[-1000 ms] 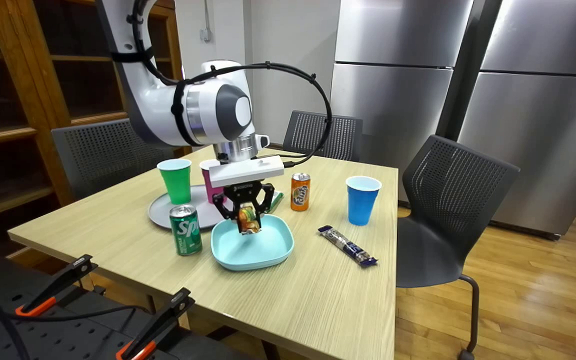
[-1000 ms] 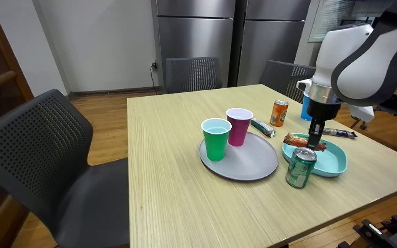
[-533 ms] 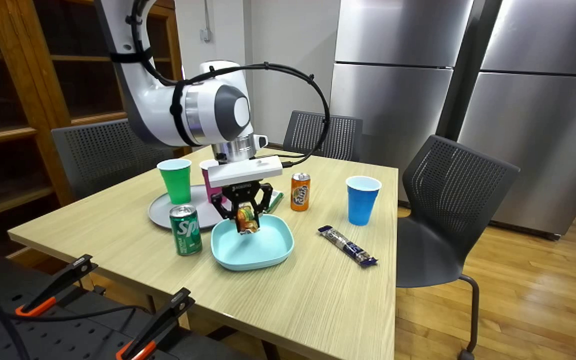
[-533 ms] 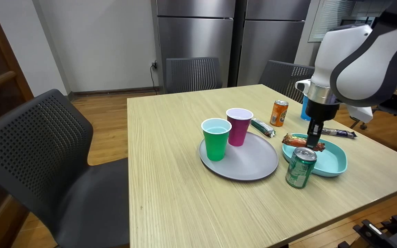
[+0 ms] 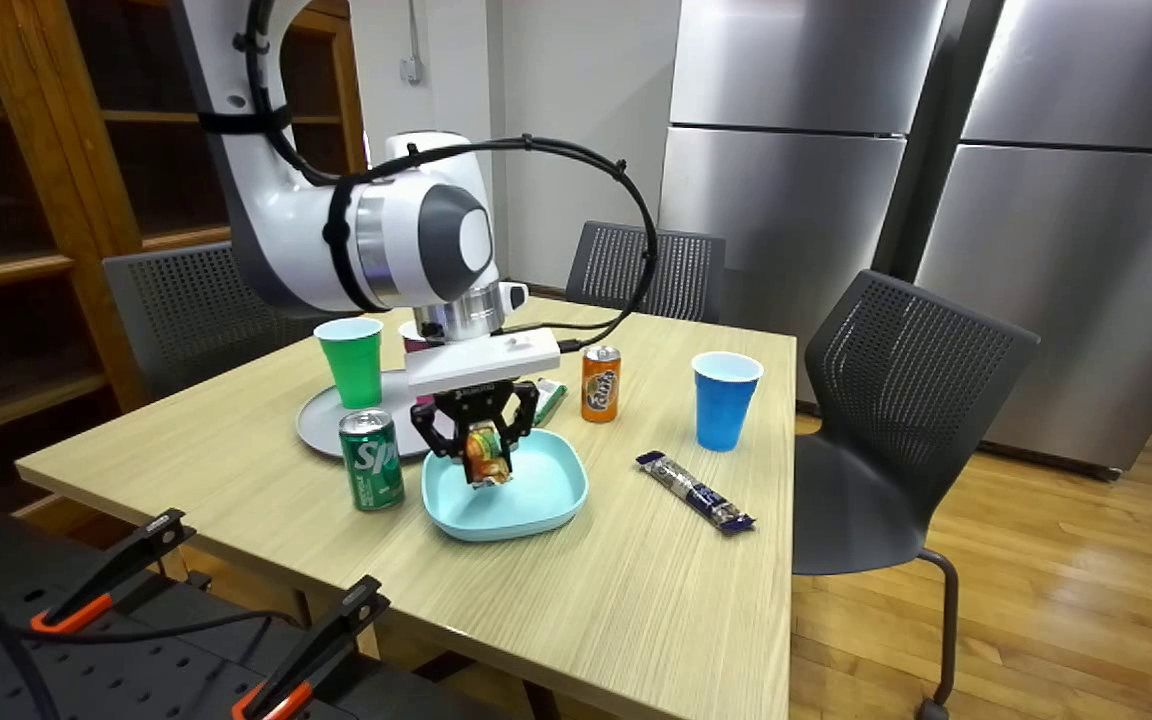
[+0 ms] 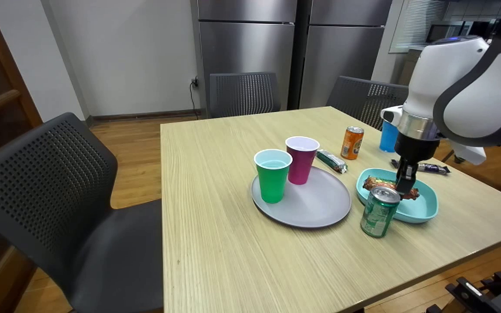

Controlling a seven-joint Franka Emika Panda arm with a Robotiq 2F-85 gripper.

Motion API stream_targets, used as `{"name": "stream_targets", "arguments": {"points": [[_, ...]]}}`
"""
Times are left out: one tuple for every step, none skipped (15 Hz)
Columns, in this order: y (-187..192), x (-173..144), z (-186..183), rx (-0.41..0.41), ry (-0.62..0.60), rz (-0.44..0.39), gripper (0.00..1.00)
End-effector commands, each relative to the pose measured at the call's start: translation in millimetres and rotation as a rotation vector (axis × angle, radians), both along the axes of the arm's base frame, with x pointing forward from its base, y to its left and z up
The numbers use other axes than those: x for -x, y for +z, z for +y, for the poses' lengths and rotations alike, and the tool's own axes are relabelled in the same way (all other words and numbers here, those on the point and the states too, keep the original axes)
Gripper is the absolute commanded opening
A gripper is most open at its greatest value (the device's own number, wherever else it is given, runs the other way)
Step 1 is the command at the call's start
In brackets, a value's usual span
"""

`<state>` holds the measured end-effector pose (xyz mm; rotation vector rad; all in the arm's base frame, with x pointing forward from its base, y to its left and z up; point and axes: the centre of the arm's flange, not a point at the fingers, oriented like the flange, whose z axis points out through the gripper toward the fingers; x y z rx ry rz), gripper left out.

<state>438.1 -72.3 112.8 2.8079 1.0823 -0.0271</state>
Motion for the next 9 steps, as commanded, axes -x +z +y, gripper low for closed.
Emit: {"name": "stream_targets", "arguments": {"points": [[8, 27, 6, 0.007, 0.018, -0.019, 0.19], [7, 30, 5, 0.007, 0.019, -0.016, 0.19], [8, 32, 5, 0.01, 0.02, -0.017, 0.19], [8, 34, 5, 0.015, 0.019, -0.018, 0.19], [8, 35, 4, 0.017, 0.019, -0.02, 0.19], [9, 36, 3, 0.021, 0.018, -0.019, 0.2], [10, 37, 3, 0.03, 0.021, -0.018, 0.69], [12, 38, 3, 0.036, 0.024, -0.02, 0.69], [13, 39, 2, 0.039, 0.025, -0.021, 0.77]]}}
